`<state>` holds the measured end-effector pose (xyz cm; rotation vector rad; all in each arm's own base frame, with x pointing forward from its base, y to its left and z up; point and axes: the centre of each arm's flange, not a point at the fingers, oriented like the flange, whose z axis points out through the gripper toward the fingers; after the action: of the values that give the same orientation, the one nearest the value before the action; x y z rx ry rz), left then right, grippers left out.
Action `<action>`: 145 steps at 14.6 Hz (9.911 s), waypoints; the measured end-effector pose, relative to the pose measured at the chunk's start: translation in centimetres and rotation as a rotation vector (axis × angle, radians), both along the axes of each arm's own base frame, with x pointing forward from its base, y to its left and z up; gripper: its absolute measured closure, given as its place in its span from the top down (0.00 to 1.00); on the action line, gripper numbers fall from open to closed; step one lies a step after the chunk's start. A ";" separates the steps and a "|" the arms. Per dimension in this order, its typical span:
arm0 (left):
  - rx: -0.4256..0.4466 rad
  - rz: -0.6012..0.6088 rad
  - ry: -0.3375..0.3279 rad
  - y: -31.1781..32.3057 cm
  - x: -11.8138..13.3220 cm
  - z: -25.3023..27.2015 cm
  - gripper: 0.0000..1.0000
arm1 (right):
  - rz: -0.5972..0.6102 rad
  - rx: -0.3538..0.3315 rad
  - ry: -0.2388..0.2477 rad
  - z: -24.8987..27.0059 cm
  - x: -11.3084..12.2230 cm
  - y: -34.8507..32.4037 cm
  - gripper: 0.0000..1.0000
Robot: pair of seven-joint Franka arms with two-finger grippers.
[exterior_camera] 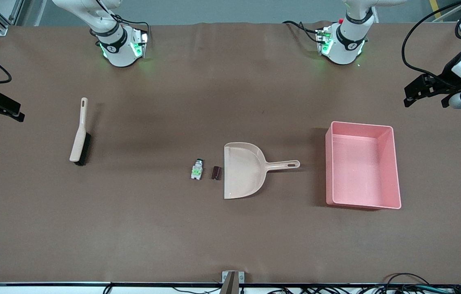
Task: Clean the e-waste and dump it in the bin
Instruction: 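Reach the left gripper to the dustpan handle while the right gripper reaches the brush, then lower both grippers onto the dustpan handle and brush handle, then close the left gripper on the dustpan while the right gripper grasps the brush, then carry the brush with the right gripper toward the components beside the dustpan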
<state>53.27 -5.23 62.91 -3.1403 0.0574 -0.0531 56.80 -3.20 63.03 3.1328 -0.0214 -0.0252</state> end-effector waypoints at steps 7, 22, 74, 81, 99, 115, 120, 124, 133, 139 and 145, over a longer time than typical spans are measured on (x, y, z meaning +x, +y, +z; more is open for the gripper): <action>0.000 -0.001 0.001 -0.1 0.1 -0.1 1.00 | -0.010 0.000 0.005 -0.1 -0.1 -0.1 1.00; 0.078 -0.428 0.044 -20.9 3.6 -14.9 1.00 | -0.063 0.034 0.285 -20.6 -4.5 -4.3 1.00; 0.222 -1.532 0.153 -35.0 4.2 -38.1 0.74 | -0.031 0.055 0.154 -40.5 -19.3 -8.1 0.52; 0.220 -1.520 0.157 -35.2 4.0 -38.5 0.74 | -0.025 0.047 0.156 -40.4 -19.0 -7.4 0.48; 0.213 -1.528 0.178 -35.4 3.6 -39.9 0.52 | 0.003 0.046 0.154 -40.3 -18.8 -7.3 0.26; 0.237 -1.597 0.180 -35.9 3.4 -39.8 0.34 | 0.043 0.042 0.154 -39.0 -16.8 -6.1 0.26; 0.239 -1.601 0.180 -35.9 3.4 -39.8 0.34 | 0.012 0.025 0.153 -38.9 -15.9 -1.3 0.26; 0.239 -1.601 0.180 -35.9 3.4 -39.8 0.34 | -0.014 0.074 0.156 -38.9 -15.7 4.3 0.26; 0.240 -1.582 0.181 -36.0 3.3 -39.8 0.34 | -0.092 0.083 0.148 -37.1 -17.1 20.0 0.26; 0.242 -1.581 0.178 -36.5 2.9 -39.8 0.34 | -0.197 0.133 0.163 -35.8 -16.3 28.6 0.26; 0.242 -1.581 0.178 -36.5 2.8 -39.8 0.34 | -0.227 0.121 0.180 -38.2 -13.2 34.6 0.26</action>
<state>56.10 -41.78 23.08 -2.0206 2.1415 0.2076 43.64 31.37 24.86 3.2148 -0.3868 -0.3214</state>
